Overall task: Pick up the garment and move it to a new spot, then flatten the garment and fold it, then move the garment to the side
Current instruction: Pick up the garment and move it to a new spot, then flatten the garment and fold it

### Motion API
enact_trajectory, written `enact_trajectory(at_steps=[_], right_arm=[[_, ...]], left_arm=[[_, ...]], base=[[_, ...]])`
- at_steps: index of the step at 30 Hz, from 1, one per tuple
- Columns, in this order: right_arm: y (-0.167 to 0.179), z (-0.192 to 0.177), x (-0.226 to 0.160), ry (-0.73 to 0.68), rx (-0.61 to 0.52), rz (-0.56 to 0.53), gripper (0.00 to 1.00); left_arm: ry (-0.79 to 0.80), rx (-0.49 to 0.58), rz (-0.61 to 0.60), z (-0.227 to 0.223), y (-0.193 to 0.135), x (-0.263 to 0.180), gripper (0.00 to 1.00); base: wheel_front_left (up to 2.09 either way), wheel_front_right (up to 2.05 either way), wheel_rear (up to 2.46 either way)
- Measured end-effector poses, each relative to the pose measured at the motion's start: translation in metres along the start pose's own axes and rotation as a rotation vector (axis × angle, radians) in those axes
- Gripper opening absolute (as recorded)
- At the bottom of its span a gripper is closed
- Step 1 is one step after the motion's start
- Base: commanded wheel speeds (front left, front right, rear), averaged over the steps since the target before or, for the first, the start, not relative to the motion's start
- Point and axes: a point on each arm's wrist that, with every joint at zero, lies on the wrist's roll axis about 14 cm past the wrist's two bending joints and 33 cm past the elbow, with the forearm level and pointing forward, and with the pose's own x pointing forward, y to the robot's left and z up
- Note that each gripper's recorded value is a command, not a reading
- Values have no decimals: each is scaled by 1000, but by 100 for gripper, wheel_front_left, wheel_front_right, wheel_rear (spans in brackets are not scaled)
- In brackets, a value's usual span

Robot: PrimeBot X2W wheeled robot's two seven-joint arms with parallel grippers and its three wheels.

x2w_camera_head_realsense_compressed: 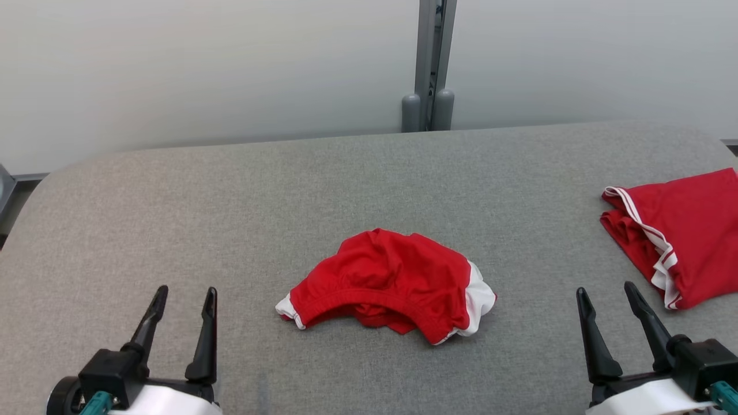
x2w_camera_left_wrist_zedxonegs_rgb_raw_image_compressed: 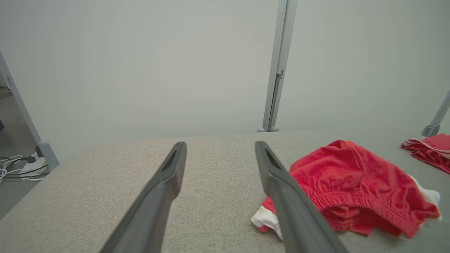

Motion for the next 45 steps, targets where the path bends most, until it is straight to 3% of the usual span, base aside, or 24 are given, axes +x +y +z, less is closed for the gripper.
enact_trajectory(at_steps=[29,34,45], right_arm=[[-1,5,-4,-1,-7,-3,100],[34,-4,14,30,12,113,100],[146,-56,44,180,24,500,100]], left_arm=[[21,4,8,4,-4,-15,100],[28,5,7,2,-5,-7,100],[12,-8,55,-1,10,9,100]], base=[[0,0,0],[0,0,0],[0,0,0]])
